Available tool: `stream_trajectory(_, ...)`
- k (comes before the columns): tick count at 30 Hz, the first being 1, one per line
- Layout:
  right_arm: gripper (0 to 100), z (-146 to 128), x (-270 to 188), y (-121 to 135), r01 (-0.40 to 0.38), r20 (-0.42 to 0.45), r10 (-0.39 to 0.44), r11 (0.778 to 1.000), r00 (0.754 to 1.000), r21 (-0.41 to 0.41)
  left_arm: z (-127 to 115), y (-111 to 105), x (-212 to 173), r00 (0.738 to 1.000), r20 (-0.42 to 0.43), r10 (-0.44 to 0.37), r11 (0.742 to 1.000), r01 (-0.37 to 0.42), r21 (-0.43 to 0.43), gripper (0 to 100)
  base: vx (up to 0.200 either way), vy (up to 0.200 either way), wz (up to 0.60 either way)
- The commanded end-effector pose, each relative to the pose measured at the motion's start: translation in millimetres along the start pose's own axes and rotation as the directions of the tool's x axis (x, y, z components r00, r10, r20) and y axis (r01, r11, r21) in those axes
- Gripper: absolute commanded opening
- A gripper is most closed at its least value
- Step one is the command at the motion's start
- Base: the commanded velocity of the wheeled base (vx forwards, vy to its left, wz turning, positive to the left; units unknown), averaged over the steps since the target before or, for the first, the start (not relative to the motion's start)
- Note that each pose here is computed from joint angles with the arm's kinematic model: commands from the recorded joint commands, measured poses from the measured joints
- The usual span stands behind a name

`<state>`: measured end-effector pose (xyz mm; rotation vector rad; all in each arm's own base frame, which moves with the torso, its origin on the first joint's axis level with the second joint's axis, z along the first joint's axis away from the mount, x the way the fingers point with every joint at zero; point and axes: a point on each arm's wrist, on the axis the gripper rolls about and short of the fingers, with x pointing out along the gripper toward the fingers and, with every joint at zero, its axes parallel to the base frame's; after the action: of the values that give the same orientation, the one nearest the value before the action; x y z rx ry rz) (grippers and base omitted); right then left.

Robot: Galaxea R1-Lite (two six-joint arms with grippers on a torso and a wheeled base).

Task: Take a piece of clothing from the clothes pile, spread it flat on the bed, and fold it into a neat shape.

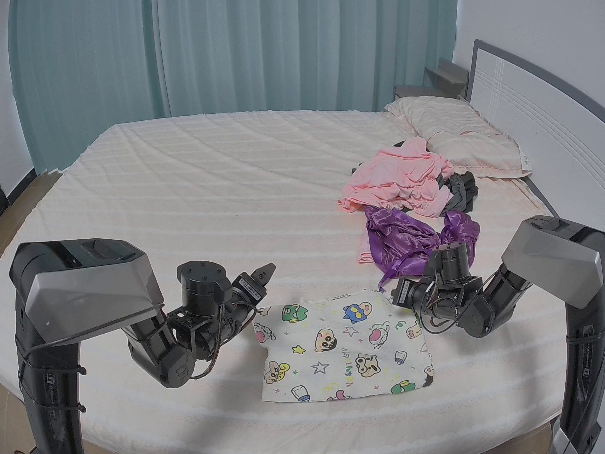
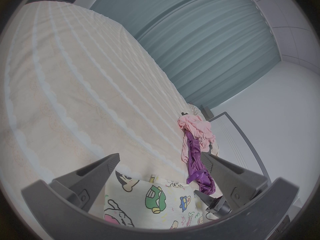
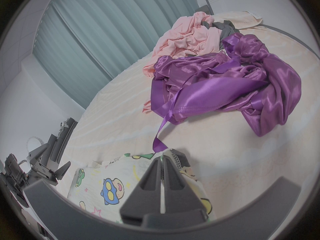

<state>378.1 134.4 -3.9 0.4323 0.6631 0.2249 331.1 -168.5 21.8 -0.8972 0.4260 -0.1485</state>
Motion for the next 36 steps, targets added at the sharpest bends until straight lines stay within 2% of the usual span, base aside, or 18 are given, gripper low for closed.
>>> stream_trajectory(1,0,2.7,-0.5,-1.6,0.004,0.011,-0.004,1.0,1.0,0.006,0.1,-0.3,0.0,1.0,0.001,-0.001,1.0,0.001,-0.001,100,0.0,0.0,0.0)
stream_trajectory(9,0,13.5,-3.8,-21.6,0.049,0.041,-0.051,0.998,0.998,0.041,0.1,-0.3,0.0,1.0,0.001,-0.001,1.0,0.001,-0.001,100,0.0,0.0,0.0)
stream_trajectory(22,0,17.8,-4.1,-25.0,0.058,0.052,-0.061,0.997,0.997,0.049,0.0,-0.3,1.0,1.0,0.002,-0.002,1.0,0.002,-0.001,100,0.0,0.0,0.0)
stream_trajectory(23,100,18.0,-4.2,-25.7,0.062,0.052,-0.065,0.997,0.997,0.05,0.0,-0.3,1.0,1.0,0.002,-0.002,1.0,0.002,-0.001,100,0.0,0.0,0.0)
stream_trajectory(30,100,29.3,-16.5,-28.4,0.069,0.088,-0.075,0.995,0.993,0.077,1.4,-0.3,1.0,1.0,0.008,-0.001,1.0,0.001,0.004,100,0.0,0.0,0.0)
stream_trajectory(36,100,32.9,-58.8,-20.8,0.061,0.102,-0.07,0.994,0.992,0.09,17.6,-13.7,-13.1,0.998,0.063,-0.027,0.999,0.025,0.036,100,0.0,0.0,0.0)
